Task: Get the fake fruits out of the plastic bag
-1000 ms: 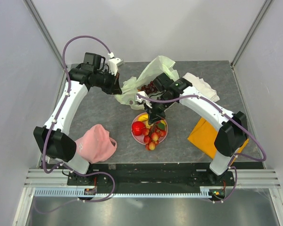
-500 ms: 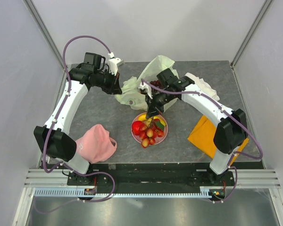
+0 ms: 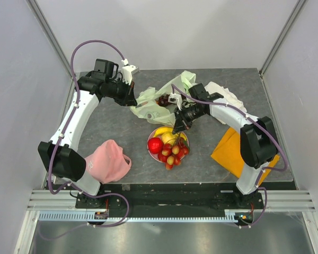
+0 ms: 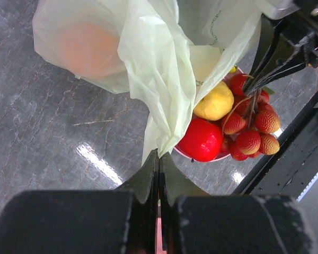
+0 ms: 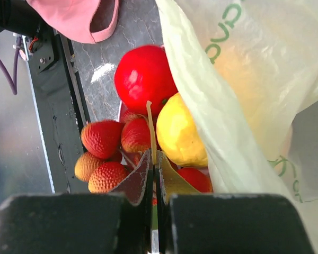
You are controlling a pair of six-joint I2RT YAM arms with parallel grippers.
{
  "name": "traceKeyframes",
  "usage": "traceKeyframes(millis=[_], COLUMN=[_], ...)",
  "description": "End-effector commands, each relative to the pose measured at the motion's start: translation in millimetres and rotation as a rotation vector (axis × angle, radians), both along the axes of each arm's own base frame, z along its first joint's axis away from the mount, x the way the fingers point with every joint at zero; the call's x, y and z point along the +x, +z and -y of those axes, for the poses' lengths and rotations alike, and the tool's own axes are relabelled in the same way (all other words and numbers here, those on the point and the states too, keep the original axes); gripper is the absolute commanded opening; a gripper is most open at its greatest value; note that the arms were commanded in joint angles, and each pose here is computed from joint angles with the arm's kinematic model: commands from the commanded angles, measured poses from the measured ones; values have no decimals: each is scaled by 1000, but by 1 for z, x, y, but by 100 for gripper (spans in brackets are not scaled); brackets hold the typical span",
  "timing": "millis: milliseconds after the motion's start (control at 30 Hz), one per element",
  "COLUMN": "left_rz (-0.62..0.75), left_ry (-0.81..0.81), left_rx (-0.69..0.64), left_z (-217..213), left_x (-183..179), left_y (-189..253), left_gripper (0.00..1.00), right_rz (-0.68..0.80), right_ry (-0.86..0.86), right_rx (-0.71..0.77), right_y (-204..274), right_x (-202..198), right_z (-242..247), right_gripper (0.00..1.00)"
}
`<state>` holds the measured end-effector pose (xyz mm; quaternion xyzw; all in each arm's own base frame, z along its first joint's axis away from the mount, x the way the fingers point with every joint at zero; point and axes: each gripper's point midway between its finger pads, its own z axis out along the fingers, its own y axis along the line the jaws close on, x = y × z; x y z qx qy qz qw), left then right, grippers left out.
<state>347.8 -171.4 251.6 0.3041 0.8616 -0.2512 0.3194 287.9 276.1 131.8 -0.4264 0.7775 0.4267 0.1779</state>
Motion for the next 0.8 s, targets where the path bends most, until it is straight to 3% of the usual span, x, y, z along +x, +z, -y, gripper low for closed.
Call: traceKeyframes(millis=[0, 167, 333, 367, 400, 467, 500, 533, 767], left_rz=[42, 35, 28, 26, 26, 29, 32, 38, 50], left_ry=[-36, -39, -42, -43, -44, -45, -45, -45, -62], left_rx=[-7, -10, -14, -13, -14, -16, -18, -22, -52], left_z=[0, 1, 3, 3, 3, 3, 4, 4, 10], left_x=[-2, 0, 2, 2, 2, 3, 3, 3, 4], left_y=[8, 6, 4, 3, 3, 4, 6, 9, 18], left_gripper=[2, 2, 2, 1, 2, 2, 2, 2, 2], right_rz=[20, -10, 4, 1, 3, 31, 51, 69, 198], right_ry=[-22, -57, -102, -114, -123, -128, -129, -128, -65], right_rx=[60, 51, -6, -11, -12, 24, 44, 64, 160], right_y=[2, -12, -25, -25, -22, -2, 10, 21, 126], right_x=[8, 10, 18, 19, 20, 22, 23, 23, -11], right_z=[-9, -9, -3, -2, -1, 0, 0, 1, 11], right_gripper=[1, 1, 9, 15, 30, 45, 78, 98, 98])
